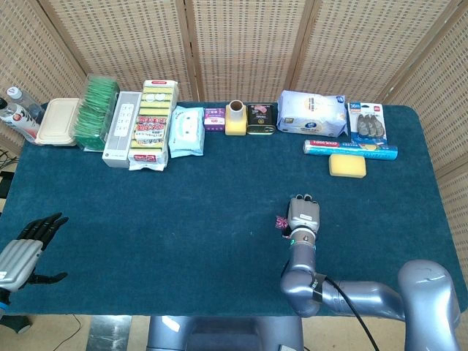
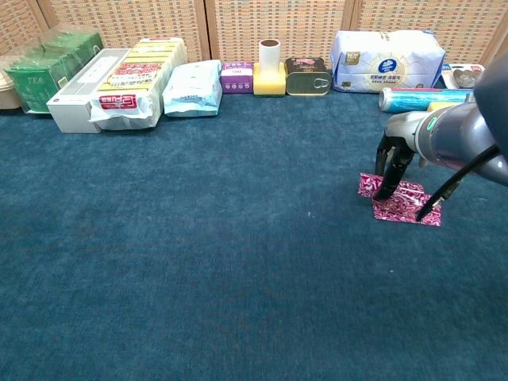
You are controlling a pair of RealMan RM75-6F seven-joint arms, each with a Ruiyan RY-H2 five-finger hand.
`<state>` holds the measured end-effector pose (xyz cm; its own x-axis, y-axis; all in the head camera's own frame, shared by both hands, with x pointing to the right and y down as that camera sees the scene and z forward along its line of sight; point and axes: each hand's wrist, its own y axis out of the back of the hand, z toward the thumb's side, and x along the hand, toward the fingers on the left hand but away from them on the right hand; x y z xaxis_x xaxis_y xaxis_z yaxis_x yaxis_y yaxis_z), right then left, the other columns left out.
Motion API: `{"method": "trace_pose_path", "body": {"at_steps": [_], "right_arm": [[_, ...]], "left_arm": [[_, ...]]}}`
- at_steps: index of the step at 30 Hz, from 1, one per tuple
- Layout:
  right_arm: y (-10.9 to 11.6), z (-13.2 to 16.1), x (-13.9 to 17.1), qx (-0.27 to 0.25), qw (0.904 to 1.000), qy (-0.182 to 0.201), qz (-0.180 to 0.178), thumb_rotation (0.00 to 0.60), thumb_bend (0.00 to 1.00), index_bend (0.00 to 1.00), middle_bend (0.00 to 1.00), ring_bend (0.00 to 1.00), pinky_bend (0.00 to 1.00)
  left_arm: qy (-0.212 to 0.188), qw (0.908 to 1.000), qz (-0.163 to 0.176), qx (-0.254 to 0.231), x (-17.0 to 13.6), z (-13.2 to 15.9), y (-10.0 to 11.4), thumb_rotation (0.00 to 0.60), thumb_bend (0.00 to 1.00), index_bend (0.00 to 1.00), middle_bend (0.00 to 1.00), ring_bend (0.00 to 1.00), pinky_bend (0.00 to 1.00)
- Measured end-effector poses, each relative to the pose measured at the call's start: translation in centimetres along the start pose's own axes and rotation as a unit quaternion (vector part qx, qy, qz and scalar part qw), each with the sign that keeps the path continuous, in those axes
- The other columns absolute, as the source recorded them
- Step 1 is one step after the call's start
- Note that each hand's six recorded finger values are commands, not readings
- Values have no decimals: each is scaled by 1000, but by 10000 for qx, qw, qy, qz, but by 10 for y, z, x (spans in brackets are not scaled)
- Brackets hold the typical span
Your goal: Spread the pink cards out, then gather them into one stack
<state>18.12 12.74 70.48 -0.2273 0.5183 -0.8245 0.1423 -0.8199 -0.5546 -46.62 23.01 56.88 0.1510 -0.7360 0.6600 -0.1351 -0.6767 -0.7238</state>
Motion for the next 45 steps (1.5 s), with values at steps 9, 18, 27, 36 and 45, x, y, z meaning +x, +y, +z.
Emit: {"method": "trace_pose_path", "body": {"at_steps": [9,18,27,36,45], "right_arm": [[-3,-10,-5,-317,9992,-131,198,600,307,422,174,88,185],[-2,-12,-4,-306,9993,-107,204,600,307,409,170,88,185],[-6,-22,-6,-300,9990,-239,229,600,307,394,168,88,185],[-7,-31,-6,-367,9987,-276,230,600,307,342,161,88,185],[-7,-32,-4,-350,9988,-255,240,600,307,342,158,88,184]], "left_arm": [[28,10000,-17,-15,1,-1,0,600,32,0,0,0,35],[23,10000,-2,-21,0,-1,0,600,32,0,0,0,35],[30,10000,9,-46,0,-2,1,600,32,0,0,0,35],[19,10000,7,-50,0,-1,1,600,33,0,0,0,35],[13,10000,7,-47,0,-1,1,600,32,0,0,0,35]]}}
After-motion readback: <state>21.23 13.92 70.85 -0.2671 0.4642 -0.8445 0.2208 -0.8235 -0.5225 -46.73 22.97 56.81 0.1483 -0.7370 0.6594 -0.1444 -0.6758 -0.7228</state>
